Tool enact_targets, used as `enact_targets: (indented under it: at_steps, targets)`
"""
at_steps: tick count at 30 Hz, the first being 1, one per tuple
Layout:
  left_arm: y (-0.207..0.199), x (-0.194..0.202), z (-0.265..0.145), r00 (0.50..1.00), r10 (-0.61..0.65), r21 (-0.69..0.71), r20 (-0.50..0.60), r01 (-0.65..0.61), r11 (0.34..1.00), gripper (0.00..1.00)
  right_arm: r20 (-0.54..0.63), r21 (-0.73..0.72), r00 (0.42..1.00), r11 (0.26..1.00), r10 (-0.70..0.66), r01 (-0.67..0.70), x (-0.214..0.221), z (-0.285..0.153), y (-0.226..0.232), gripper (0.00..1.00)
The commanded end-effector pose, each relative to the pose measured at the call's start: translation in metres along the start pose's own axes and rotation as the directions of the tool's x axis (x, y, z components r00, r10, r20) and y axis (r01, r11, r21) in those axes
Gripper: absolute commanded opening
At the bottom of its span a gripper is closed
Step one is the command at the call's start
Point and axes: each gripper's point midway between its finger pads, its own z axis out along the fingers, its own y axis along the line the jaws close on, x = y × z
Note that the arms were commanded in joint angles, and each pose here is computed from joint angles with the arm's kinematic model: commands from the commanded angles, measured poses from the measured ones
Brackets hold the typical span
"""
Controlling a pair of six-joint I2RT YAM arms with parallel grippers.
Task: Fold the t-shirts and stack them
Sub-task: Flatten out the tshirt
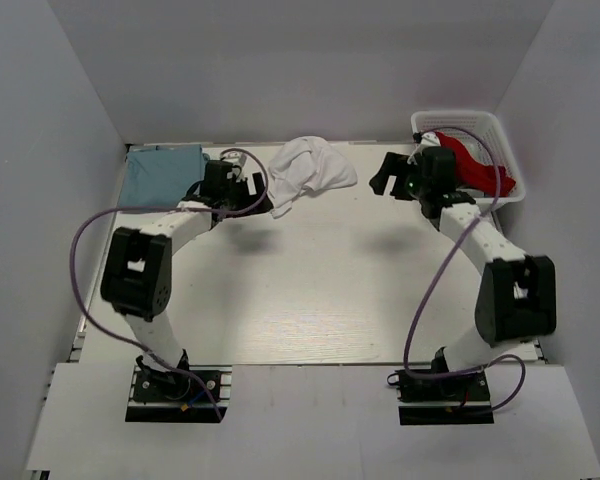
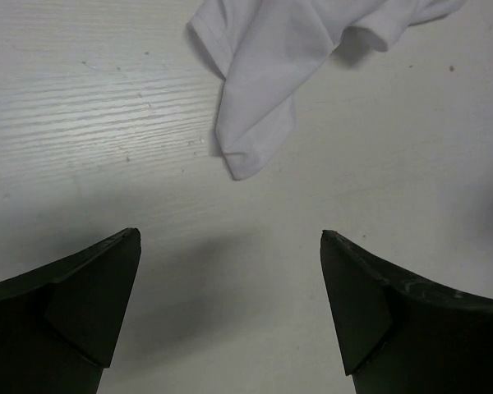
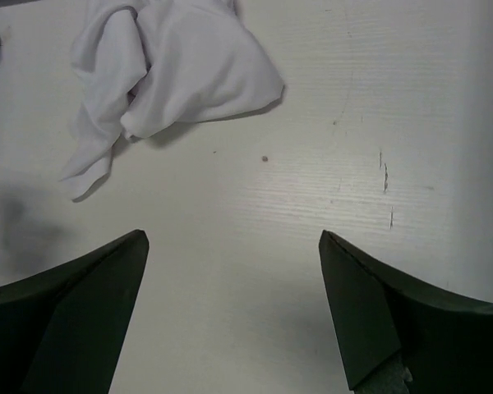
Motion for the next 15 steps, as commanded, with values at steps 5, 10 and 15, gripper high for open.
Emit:
enact_targets:
  at_steps: [5,10,15]
  targets:
    - [-0.003,0.002,0.064,0.989,0.078,-0.057,-0.129,-0.086,0.995,0.95,-0.119,0.052,0.989,0.994,-0.087,0.094,-0.018,0.082,-0.011,0.90]
    - [0.005,0.018,0.080,0.975,0.111,-0.106,-0.195,-0.133,0.985,0.87,-0.145,0.029,0.980,0.990,-0.134,0.140,-0.018,0.145,-0.019,0.90]
    - [0.004,0.041,0.095,0.963,0.125,-0.117,-0.241,-0.156,0.981,0.80,-0.207,0.006,0.965,0.986,-0.160,0.165,0.012,0.184,-0.027,0.90]
